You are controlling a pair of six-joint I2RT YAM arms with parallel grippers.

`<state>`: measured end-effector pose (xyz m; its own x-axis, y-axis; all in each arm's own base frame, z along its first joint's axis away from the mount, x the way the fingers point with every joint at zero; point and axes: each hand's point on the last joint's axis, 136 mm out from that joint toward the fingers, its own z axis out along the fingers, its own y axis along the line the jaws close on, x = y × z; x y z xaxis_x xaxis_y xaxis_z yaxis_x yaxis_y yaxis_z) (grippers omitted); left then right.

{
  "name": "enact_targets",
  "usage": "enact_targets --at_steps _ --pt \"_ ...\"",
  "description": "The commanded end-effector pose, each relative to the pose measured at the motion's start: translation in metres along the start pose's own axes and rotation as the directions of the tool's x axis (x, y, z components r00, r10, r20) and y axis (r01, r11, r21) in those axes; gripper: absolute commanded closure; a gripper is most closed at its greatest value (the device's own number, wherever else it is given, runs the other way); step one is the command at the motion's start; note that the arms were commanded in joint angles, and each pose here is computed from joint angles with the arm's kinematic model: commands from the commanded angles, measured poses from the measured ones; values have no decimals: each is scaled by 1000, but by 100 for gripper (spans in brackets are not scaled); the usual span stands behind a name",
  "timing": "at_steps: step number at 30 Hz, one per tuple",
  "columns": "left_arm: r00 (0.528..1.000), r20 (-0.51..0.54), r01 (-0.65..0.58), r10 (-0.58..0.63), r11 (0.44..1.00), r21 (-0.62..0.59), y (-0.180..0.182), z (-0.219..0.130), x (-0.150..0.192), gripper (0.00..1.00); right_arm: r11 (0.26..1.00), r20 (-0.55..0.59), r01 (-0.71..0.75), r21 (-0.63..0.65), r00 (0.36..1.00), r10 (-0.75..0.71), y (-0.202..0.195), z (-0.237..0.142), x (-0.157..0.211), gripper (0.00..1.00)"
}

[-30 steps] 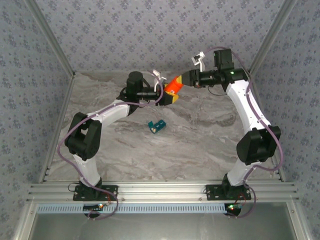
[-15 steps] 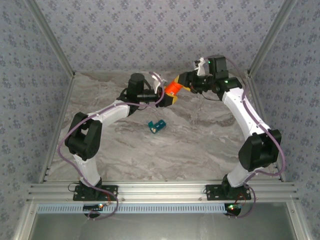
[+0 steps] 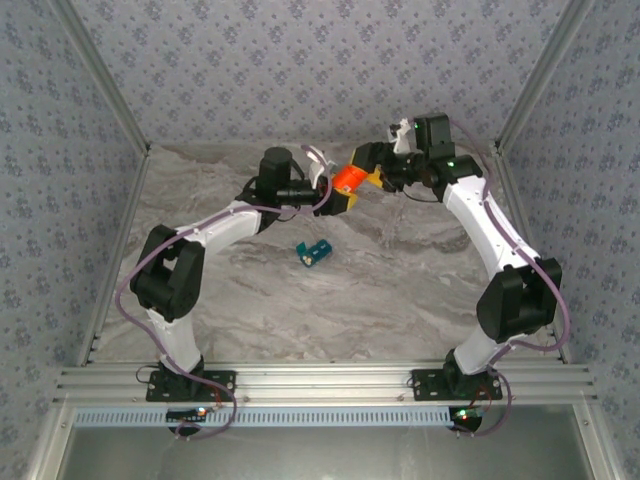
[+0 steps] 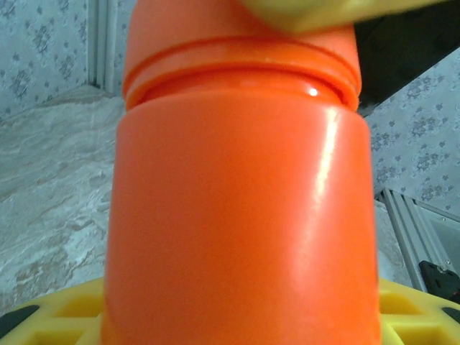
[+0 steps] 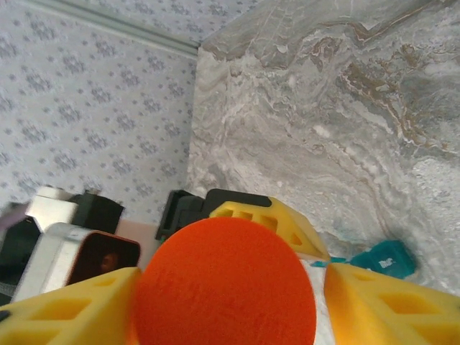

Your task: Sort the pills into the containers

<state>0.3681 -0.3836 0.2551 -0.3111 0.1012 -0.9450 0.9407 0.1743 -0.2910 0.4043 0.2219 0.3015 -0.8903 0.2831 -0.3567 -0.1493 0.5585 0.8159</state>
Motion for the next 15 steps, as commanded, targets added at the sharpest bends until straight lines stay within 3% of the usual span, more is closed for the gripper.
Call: enact_targets --at_steps 1,6,15 --pt "988 97 -126 121 991 51 -25 -5 -44 100 997 35 74 -29 997 -73 22 -25 -8 22" --pt "986 123 -120 111 990 72 -28 -9 -49 100 980 68 195 -41 979 -192 33 -51 -12 12" --pt "986 149 -101 78 983 154 -42 -14 -58 100 863 67 474 -173 880 -470 50 -70 -4 12"
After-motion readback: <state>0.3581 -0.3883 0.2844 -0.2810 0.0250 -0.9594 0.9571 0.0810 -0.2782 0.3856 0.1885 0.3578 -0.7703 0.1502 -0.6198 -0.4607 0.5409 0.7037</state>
